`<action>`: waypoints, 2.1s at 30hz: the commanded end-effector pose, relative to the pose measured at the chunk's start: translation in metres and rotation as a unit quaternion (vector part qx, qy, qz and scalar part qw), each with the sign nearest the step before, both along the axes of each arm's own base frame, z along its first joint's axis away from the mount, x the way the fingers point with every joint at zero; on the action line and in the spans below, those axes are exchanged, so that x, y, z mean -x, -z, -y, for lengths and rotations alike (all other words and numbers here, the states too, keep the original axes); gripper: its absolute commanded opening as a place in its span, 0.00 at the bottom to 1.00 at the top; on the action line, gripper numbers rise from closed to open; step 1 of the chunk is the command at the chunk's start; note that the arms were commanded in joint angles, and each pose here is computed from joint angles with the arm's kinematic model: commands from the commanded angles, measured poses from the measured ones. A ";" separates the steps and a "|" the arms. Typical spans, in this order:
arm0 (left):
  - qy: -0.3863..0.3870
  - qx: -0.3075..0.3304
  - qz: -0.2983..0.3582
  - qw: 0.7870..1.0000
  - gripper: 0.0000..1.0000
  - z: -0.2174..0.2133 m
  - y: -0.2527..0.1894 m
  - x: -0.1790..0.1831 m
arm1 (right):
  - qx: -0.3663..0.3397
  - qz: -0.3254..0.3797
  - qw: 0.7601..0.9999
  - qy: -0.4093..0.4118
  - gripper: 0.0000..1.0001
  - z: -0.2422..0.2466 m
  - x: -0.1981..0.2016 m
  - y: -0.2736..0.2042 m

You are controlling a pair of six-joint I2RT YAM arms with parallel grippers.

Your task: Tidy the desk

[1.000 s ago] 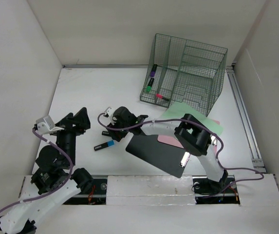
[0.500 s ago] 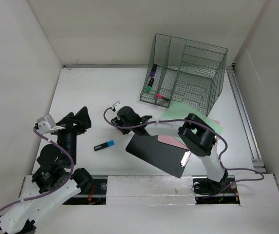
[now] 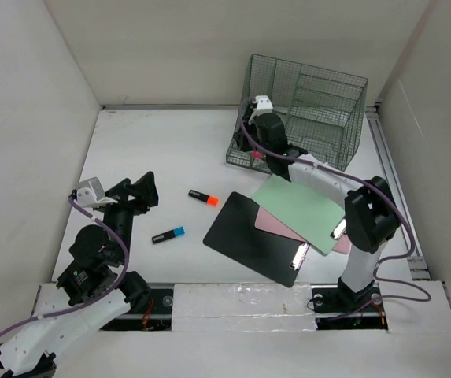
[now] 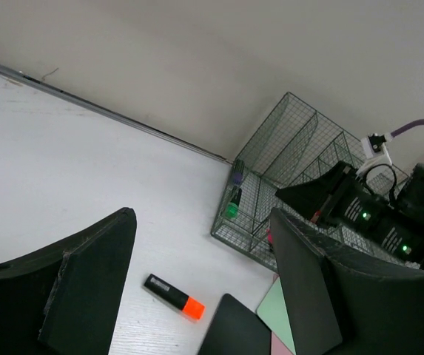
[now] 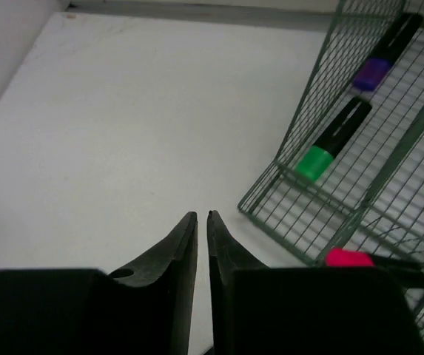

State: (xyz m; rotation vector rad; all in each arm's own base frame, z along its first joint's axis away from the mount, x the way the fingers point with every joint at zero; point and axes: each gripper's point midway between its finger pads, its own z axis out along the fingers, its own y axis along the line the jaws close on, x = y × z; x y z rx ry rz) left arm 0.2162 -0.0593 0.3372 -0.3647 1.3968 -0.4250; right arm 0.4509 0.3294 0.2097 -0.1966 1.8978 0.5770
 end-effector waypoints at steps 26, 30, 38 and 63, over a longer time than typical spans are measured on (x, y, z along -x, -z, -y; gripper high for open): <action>0.023 -0.004 0.017 1.000 0.69 0.009 -0.012 0.000 | 0.291 -0.116 0.936 -0.160 0.66 -0.069 0.092 0.180; 0.024 -0.004 0.018 1.000 0.69 0.010 -0.013 0.000 | 0.304 -0.118 0.931 -0.162 0.65 -0.070 0.096 0.187; 0.026 -0.005 0.017 1.000 0.69 0.010 -0.012 0.000 | 0.286 -0.097 0.938 -0.169 0.16 -0.081 0.095 0.173; 0.040 -0.001 0.024 0.999 0.69 0.012 -0.015 0.004 | -0.192 0.003 0.961 0.199 0.03 0.019 -0.046 -0.029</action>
